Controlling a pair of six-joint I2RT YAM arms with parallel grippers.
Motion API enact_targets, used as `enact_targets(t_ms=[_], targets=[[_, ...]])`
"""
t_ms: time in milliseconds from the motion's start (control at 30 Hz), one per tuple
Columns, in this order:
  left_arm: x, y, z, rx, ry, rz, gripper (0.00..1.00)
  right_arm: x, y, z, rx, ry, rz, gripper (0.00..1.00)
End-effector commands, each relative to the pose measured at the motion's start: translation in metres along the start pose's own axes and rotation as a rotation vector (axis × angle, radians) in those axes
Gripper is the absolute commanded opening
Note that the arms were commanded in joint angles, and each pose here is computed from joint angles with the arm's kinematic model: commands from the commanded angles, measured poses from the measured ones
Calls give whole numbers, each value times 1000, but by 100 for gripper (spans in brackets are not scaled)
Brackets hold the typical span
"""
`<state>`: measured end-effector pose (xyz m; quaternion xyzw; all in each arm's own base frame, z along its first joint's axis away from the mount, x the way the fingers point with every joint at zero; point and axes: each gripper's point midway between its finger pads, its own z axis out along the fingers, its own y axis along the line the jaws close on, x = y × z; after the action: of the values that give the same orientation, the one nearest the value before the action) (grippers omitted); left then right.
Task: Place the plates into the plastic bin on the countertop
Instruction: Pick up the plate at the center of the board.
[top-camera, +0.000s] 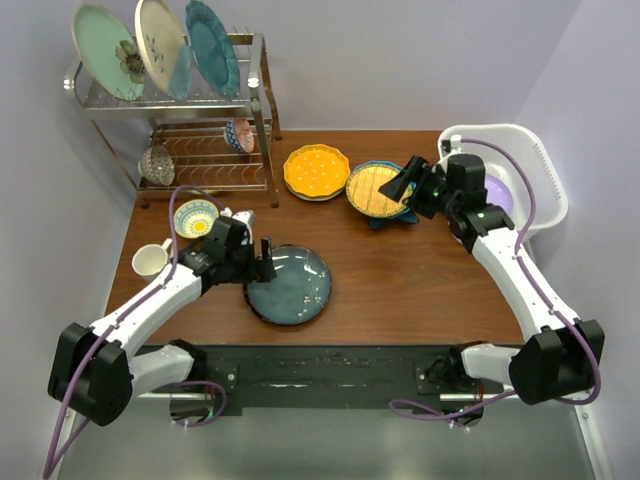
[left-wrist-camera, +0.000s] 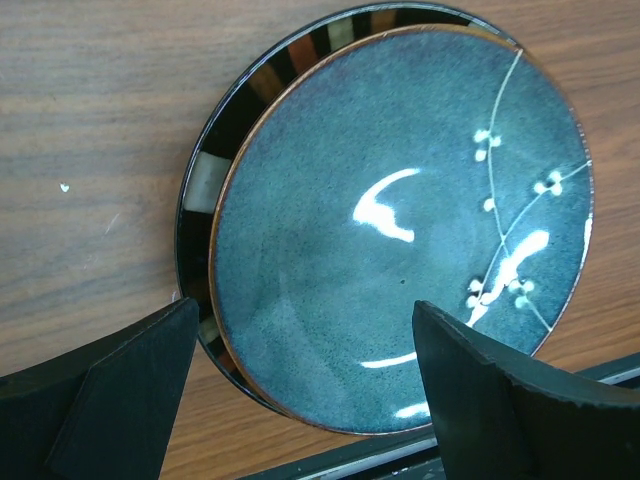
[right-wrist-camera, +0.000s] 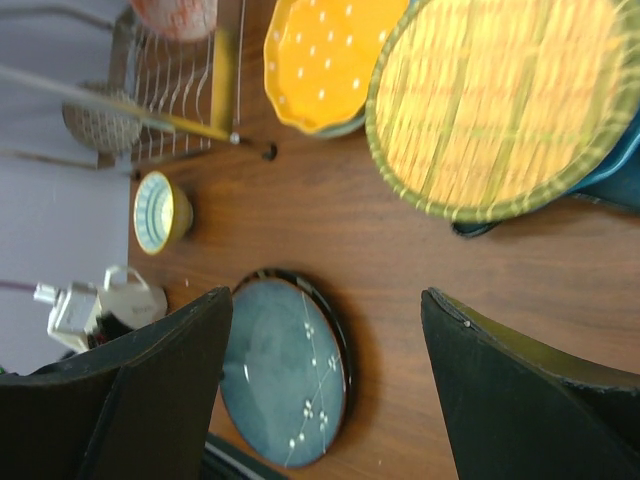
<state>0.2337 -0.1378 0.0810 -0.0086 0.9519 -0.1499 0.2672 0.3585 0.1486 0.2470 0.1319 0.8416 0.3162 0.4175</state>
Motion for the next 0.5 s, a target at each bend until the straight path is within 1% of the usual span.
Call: enact_targets(t_ms=[0, 467], targets=[[-9, -4, -1, -9, -11, -19, 92, 26, -2, 9, -2, 53, -39, 79], [2, 0, 10, -20, 34, -25, 93, 98, -12, 24, 7, 212, -55, 78]])
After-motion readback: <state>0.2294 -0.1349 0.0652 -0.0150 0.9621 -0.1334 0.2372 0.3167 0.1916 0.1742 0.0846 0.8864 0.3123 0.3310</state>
